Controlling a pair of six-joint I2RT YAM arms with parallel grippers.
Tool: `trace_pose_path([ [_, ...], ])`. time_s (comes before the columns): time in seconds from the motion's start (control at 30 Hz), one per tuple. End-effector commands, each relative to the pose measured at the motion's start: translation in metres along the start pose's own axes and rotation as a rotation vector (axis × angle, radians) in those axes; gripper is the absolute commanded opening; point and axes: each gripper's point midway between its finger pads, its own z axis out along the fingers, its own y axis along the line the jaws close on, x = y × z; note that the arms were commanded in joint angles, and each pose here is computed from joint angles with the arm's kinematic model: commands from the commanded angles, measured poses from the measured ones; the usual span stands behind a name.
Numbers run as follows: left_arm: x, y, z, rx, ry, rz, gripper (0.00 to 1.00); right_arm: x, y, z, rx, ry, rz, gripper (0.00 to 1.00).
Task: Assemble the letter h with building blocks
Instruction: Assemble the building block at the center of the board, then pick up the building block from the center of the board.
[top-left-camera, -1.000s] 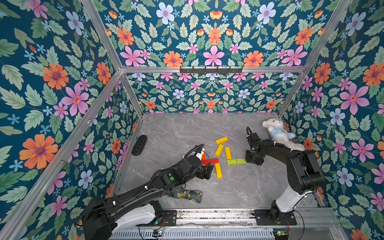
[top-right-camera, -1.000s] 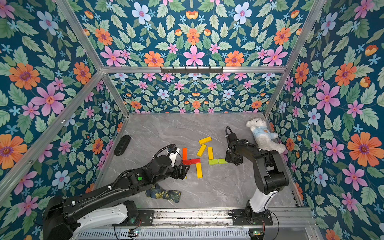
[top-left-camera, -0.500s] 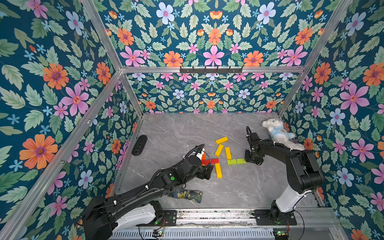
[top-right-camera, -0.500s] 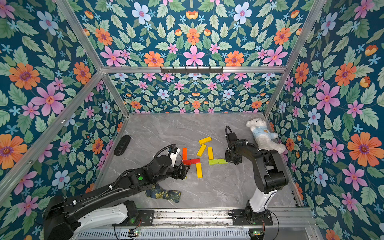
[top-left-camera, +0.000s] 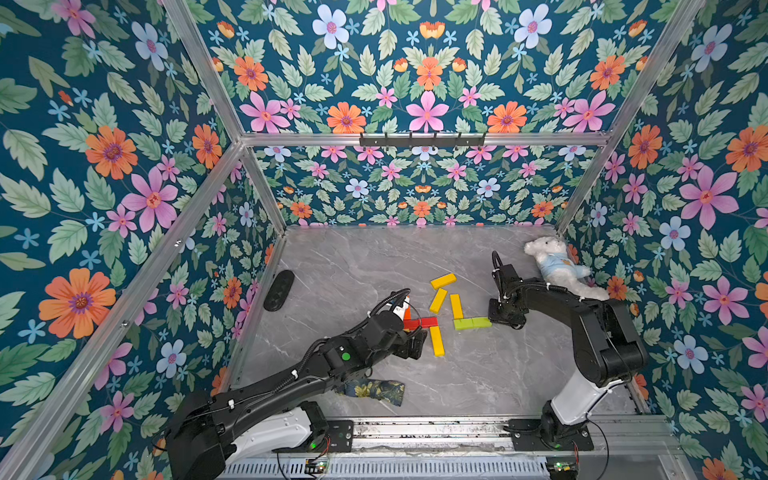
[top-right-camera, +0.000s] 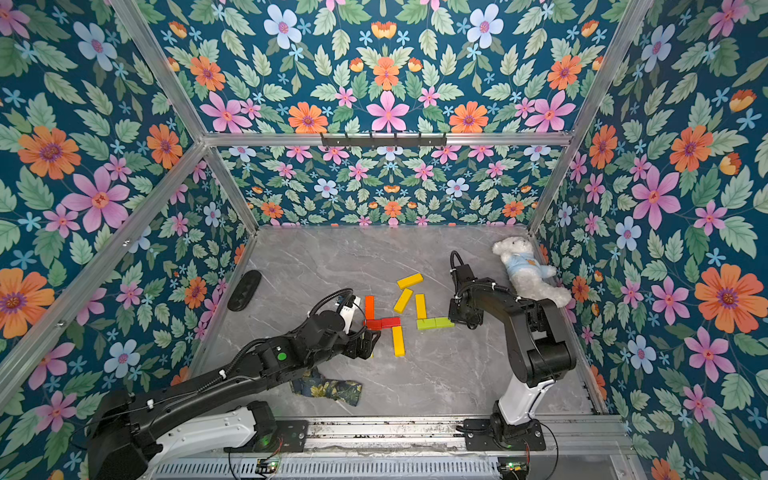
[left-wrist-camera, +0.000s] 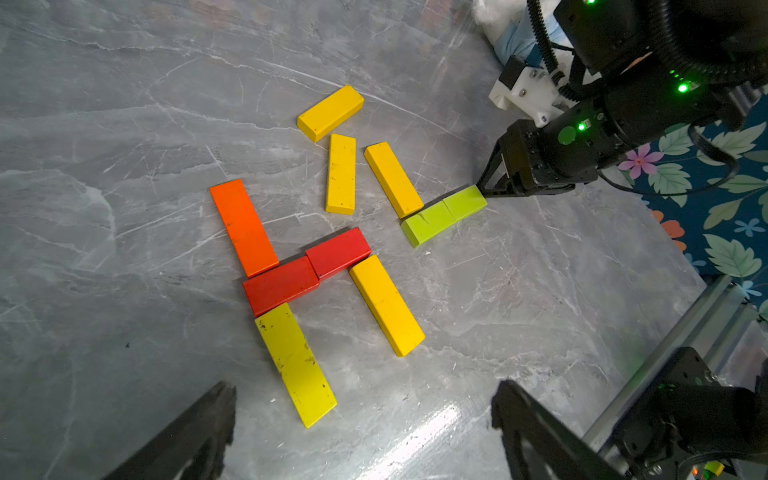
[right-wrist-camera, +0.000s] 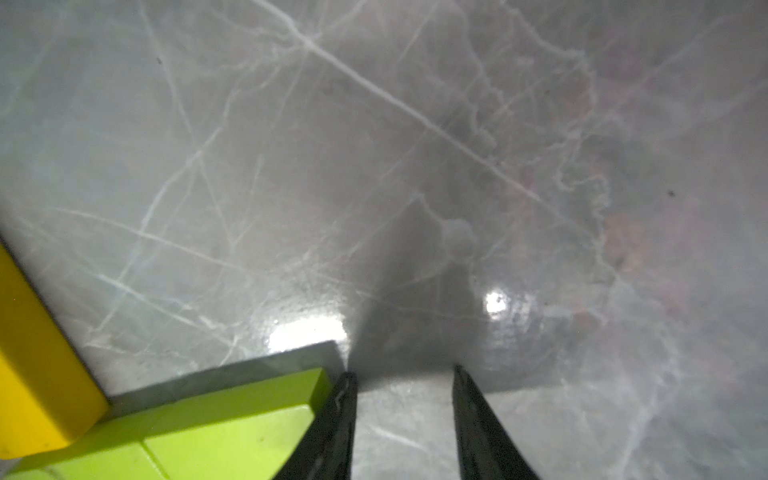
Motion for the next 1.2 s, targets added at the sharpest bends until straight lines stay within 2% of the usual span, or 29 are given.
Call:
trace_pose_path([
  [0.0,-0.002,0.002,0.000,-0.010,-0.006,0.004,0.99,0.002,0.002,0.001,-0.011,0.005,0.004,0.42],
  [0.23,-0.002,0.002,0.000,-0.011,-0.007,0.004,0.99,-0.009,0.001,-0.018,-0.006,-0.053,0.017,0.50],
  [0.43,-0.003,0.003,0.000,-0.016,-0.011,0.001,0.99,-0.019,0.014,-0.050,-0.069,-0.127,0.012,0.54],
  [0.6,-0.006,0.009,-0.002,-0.050,-0.026,-0.003,0.99,-0.023,0.062,-0.077,-0.104,-0.194,-0.034,0.54],
  [0.77,-0.009,0.018,-0.008,-0.086,-0.058,-0.024,1.00,-0.033,0.131,-0.093,-0.219,-0.253,0.017,0.52],
  [0.93,-0.009,0.023,-0.015,-0.106,-0.070,-0.039,0.99,-0.033,0.175,-0.072,-0.203,-0.206,0.047,0.51],
  [1.07,-0.013,0.028,-0.023,-0.123,-0.095,-0.046,0.99,-0.023,0.189,-0.050,-0.134,-0.153,0.070,0.58],
  [1.17,-0.017,0.031,-0.029,-0.130,-0.123,-0.051,0.99,-0.018,0.194,-0.041,-0.104,-0.149,0.074,0.60],
])
